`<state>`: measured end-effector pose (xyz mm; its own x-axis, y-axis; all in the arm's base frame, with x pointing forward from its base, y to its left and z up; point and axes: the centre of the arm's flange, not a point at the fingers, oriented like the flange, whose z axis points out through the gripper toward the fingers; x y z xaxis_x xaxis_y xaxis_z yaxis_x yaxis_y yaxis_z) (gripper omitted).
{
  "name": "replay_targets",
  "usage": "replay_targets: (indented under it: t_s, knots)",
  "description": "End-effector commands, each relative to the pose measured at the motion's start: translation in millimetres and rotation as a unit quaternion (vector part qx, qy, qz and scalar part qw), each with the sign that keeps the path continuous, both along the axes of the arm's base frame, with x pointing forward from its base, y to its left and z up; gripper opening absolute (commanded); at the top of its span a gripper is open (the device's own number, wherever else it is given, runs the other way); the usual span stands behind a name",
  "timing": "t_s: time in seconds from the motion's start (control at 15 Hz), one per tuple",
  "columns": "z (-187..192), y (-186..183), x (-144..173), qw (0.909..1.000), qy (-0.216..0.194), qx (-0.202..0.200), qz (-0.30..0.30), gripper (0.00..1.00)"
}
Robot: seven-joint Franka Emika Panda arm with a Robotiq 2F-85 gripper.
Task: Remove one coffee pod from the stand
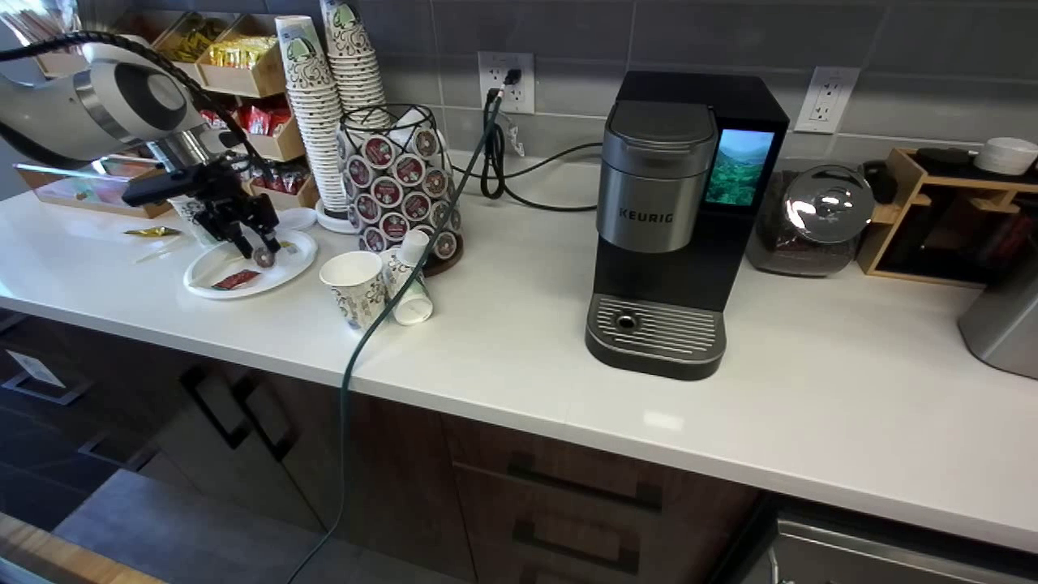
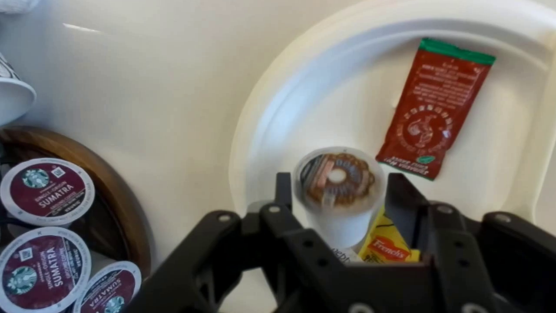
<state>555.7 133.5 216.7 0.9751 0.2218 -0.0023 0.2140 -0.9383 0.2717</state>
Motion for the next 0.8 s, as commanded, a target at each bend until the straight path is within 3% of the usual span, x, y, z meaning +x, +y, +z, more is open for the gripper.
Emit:
replay_targets:
  t_s: [0.0, 0.07, 0.2, 0.47, 0.6, 0.67, 0.73]
  knots:
    - [20, -8, -4, 0.9983, 0.056, 0.011, 0.014, 0.92]
    - [39, -15, -20, 0.9962, 0.059, 0.044, 0.046, 0.99]
    - [71, -25, -46, 0.9913, 0.044, 0.072, 0.102, 1.0]
    - [93, -63, -96, 0.9725, 0.053, 0.096, 0.206, 1.0]
    - [100, -76, -123, 0.9638, 0.007, 0.104, 0.245, 1.0]
    - [106, -85, -130, 0.9607, -0.02, 0.124, 0.248, 1.0]
    - [84, -52, -87, 0.9709, 0.007, 0.095, 0.22, 1.0]
